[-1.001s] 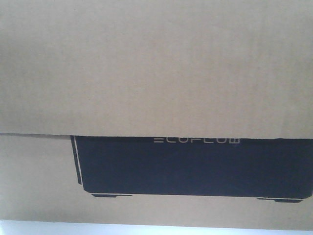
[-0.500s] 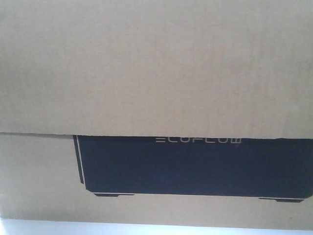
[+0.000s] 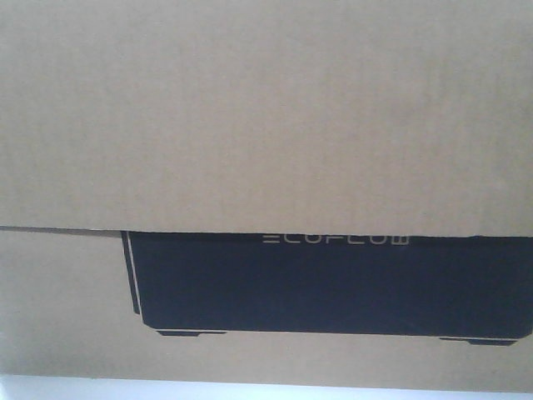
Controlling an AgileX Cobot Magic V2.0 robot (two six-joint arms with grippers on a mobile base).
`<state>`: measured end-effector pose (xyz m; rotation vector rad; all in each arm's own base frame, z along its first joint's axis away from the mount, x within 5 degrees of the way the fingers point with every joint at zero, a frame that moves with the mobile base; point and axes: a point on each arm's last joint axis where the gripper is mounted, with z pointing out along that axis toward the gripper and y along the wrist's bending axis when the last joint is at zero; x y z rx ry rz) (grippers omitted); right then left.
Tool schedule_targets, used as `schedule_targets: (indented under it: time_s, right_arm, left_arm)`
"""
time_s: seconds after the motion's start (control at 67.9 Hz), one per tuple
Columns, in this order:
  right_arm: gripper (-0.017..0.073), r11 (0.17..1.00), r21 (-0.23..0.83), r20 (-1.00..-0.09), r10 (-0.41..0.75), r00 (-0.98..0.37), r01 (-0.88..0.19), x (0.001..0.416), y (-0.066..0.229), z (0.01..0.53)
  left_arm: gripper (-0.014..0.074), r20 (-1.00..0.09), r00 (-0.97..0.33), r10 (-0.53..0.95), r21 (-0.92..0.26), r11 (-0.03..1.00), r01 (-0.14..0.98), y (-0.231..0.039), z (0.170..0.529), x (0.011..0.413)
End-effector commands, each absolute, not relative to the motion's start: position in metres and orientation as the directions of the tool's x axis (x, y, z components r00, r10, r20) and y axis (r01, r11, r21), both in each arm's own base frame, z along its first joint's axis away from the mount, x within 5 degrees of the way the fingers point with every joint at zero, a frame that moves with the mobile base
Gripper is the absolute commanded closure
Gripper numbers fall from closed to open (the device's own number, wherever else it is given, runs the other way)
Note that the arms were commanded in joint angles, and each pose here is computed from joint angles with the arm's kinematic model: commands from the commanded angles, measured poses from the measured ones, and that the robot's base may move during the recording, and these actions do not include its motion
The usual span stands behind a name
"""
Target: Grab box from left shelf to table start
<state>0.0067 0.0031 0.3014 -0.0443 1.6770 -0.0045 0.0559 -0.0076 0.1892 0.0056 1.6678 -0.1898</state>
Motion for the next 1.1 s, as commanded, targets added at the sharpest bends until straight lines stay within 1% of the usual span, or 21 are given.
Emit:
schedule_targets:
  time_s: [0.0,0.589,0.692,0.795,0.898,1.089]
  right_arm:
    - [0.0503,0.999,-0.033,-0.999,-0.033,0.003,-0.016,0.004,0.003,0.316]
    - [0.0503,0.999,-0.033,-0.999,-0.033,0.004,-0.016,0.004,0.003,0.316]
    - [0.0503,1.000,-0.019,-0.999,-0.019,0.043,-0.011,0.010,0.002,0.313]
    - [0.0503,0.999,0.043,-0.996,0.043,0.077,-0.008,0.023,0.001,0.296]
    - [0.0503,0.999,0.045,-0.995,0.045,0.086,-0.002,0.038,0.001,0.268]
    - [0.0503,0.998,0.058,-0.998,0.058,0.010,0.006,0.052,0.000,0.218]
  left_arm:
    - [0.0693,-0.992,-0.009,-0.122,-0.123,0.985,0.121,-0.007,0.199,0.055]
    - [0.0693,-0.992,-0.009,-0.122,-0.123,0.985,0.121,-0.007,0.199,0.055]
    - [0.0693,-0.992,-0.009,-0.122,-0.123,0.985,0.121,-0.007,0.199,0.055]
    - [0.0693,-0.992,-0.009,-0.122,-0.123,0.985,0.121,-0.007,0.199,0.055]
    - [0.0693,-0.992,-0.009,-0.122,-0.123,0.985,0.121,-0.007,0.199,0.055]
    - [0.0693,-0.992,-0.009,-0.122,-0.123,0.985,0.121,-0.007,0.199,0.055]
